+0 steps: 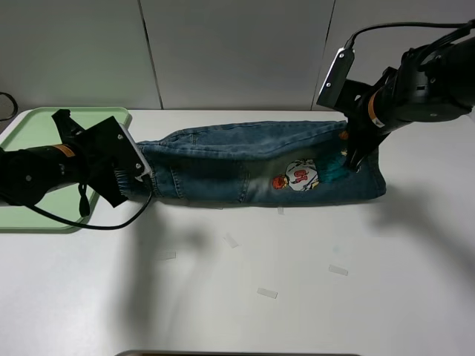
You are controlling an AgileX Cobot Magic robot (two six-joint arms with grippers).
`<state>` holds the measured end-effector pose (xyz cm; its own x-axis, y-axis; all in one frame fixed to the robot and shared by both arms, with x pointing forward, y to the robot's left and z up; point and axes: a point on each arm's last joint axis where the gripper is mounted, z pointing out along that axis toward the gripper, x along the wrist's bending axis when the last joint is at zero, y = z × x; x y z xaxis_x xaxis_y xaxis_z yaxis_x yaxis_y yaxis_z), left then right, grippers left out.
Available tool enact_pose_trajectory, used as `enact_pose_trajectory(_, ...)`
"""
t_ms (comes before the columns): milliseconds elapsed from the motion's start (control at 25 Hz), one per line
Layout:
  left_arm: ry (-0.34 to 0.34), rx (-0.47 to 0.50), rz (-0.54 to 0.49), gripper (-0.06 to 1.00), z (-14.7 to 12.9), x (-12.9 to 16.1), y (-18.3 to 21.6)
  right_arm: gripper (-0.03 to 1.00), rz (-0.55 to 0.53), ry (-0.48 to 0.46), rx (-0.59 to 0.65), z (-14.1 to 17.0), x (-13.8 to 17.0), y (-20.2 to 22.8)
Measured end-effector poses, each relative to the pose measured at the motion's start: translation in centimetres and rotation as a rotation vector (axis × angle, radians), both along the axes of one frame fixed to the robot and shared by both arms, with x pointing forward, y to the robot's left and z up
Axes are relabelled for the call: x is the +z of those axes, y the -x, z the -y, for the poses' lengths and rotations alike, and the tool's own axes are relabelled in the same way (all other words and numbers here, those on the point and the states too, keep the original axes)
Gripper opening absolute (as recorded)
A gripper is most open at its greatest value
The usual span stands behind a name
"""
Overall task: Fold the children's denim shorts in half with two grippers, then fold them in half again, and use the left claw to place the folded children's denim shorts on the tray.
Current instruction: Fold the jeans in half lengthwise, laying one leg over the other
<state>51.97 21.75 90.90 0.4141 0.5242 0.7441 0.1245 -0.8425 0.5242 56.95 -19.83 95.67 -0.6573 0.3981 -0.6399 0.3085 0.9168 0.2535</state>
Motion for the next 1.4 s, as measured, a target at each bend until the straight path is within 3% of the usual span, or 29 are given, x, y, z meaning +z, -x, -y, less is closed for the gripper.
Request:
enact_pose_trajectory(360,0.026,0.041,0.076,0.06,-0.5,1.7,-2.4,-0.03,0.047,-0.137,-0.061,1.7,0.5,-1.8)
enact_pose_trajectory(840,-0.005,0.014,0.070,0.06,-0.4,0.5,-2.8,-0.03,-0.022,-0.137,-0.034,1.4,-2.5,-2.4)
enact_pose_trajectory(1400,0.009,0.065,0.139,0.06,-1.6,1.8,-4.7,-0.03,0.076,-0.185,0.001,0.2,-0.4,-5.4)
